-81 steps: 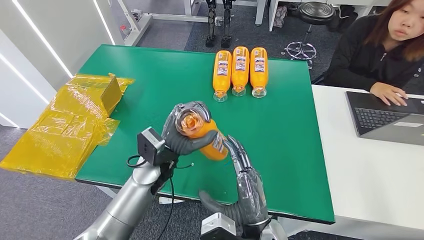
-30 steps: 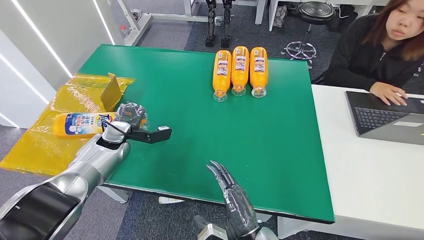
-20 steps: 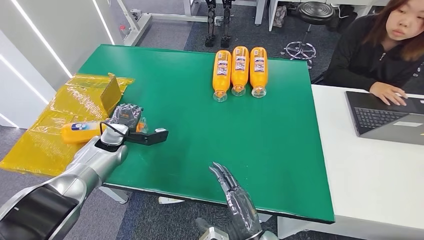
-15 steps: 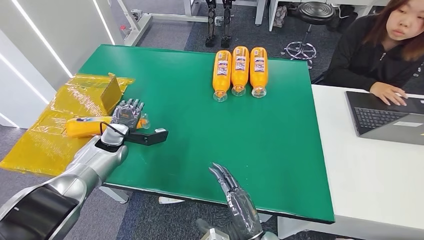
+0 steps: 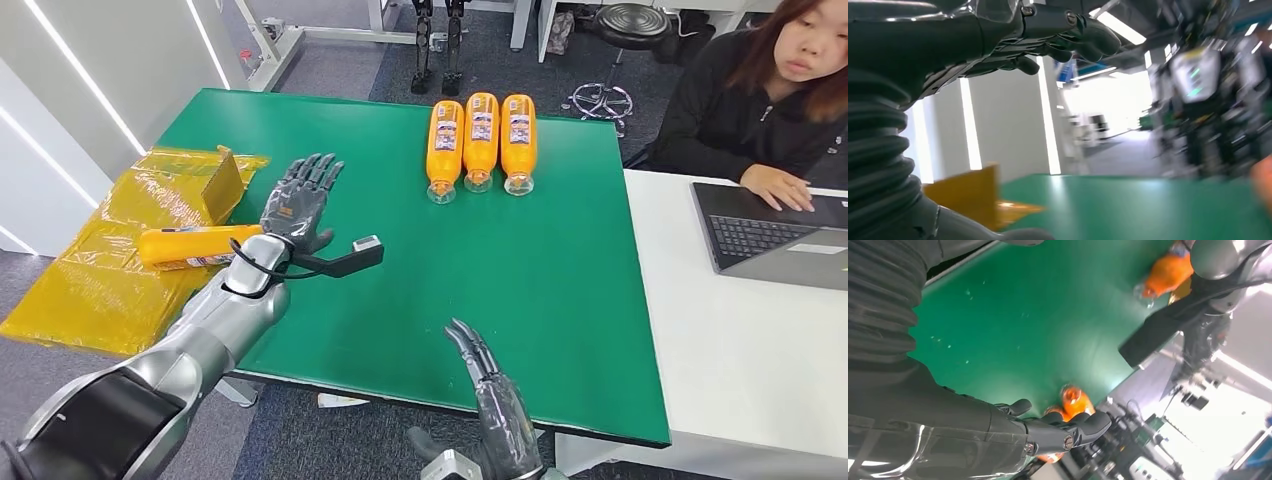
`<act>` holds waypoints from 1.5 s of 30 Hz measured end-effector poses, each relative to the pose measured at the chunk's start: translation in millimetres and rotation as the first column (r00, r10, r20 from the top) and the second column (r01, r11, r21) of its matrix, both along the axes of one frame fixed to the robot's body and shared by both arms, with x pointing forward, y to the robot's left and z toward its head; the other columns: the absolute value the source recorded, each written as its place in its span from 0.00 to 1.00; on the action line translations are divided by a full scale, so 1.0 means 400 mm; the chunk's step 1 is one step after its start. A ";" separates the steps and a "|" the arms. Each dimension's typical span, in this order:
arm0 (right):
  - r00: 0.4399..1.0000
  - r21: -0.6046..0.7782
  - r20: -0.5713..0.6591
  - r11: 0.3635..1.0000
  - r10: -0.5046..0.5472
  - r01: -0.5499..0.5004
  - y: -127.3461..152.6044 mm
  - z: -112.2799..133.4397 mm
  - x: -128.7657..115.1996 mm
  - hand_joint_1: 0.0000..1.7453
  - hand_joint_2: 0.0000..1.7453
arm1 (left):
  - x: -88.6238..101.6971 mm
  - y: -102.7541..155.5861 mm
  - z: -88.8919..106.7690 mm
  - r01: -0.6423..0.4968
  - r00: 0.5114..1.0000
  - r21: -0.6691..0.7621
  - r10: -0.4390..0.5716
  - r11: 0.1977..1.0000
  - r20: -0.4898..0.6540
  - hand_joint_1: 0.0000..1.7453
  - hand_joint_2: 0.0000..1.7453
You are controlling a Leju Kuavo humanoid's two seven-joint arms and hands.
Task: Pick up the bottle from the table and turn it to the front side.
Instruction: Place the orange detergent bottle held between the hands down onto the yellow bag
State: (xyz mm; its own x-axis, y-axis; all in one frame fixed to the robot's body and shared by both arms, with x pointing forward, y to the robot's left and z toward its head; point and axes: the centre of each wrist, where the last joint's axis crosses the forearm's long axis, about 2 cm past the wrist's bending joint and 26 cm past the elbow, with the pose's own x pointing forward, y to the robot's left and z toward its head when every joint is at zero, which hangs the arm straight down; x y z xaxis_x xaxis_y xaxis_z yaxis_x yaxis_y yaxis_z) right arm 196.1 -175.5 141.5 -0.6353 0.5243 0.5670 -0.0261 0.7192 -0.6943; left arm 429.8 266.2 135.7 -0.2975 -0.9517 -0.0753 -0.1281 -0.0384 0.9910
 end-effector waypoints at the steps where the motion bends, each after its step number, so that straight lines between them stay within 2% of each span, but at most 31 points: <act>1: 1.000 0.008 0.007 1.000 -0.014 0.014 -0.007 -0.002 0.000 0.00 1.00 | 0.002 -0.025 0.010 0.053 0.998 -0.077 -0.051 0.996 0.026 0.00 1.00; 4: 0.999 0.037 0.027 0.998 -0.043 0.042 -0.028 -0.006 0.002 0.00 1.00 | -0.006 -0.091 0.030 0.177 0.984 -0.305 -0.160 0.936 0.080 0.00 1.00; 7: 0.997 0.057 0.044 0.996 -0.067 0.065 -0.049 -0.012 0.005 0.00 1.00 | -0.035 -0.140 0.036 0.266 0.962 -0.551 -0.258 0.791 0.093 0.00 1.00; 8: 0.996 0.063 0.048 0.996 -0.073 0.070 -0.056 -0.014 0.005 0.00 1.00 | -0.049 -0.152 0.035 0.287 0.949 -0.636 -0.302 0.717 0.088 0.00 1.00; 10: 0.995 0.078 0.051 0.994 -0.082 0.078 -0.070 -0.021 0.002 0.00 1.00 | -0.089 -0.175 0.023 0.311 0.902 -0.798 -0.424 0.515 0.078 0.00 1.00; 12: 0.995 0.092 0.049 0.992 -0.086 0.081 -0.087 -0.029 -0.002 0.00 1.00 | -0.144 -0.195 0.003 0.304 0.823 -0.909 -0.559 0.284 0.101 0.00 1.00; 14: 0.995 0.103 0.048 0.991 -0.093 0.087 -0.104 -0.035 -0.004 0.00 1.00 | -0.207 -0.209 -0.020 0.273 0.738 -0.958 -0.659 0.093 0.146 0.00 1.00; 17: 0.991 0.121 0.046 0.985 -0.126 0.120 -0.129 -0.040 -0.005 0.00 1.00 | -0.302 -0.224 -0.056 0.218 0.652 -0.971 -0.725 -0.103 0.223 0.00 1.00; 20: 0.986 0.153 0.033 0.975 -0.166 0.159 -0.146 -0.042 -0.013 0.00 1.00 | -0.382 -0.242 -0.085 0.158 0.609 -0.960 -0.742 -0.232 0.279 0.00 1.00; 24: 0.980 0.199 0.020 0.961 -0.199 0.191 -0.159 -0.042 -0.031 0.00 1.00 | -0.450 -0.256 -0.112 0.094 0.587 -0.951 -0.756 -0.293 0.291 0.00 1.00; 29: 0.974 0.226 0.024 0.950 -0.226 0.215 -0.169 -0.040 -0.047 0.00 1.00 | -0.483 -0.259 -0.130 0.043 0.592 -0.944 -0.752 -0.328 0.289 0.00 1.00; 37: 0.973 0.196 0.017 0.955 -0.232 0.225 -0.187 -0.012 -0.020 0.00 1.00 | -0.461 -0.270 -0.109 0.061 0.607 -0.956 -0.750 -0.287 0.264 0.00 1.00; 45: 0.970 0.215 0.013 0.949 -0.241 0.233 -0.198 -0.004 -0.008 0.00 1.00 | -0.438 -0.280 -0.086 0.093 0.611 -0.950 -0.737 -0.297 0.290 0.00 1.00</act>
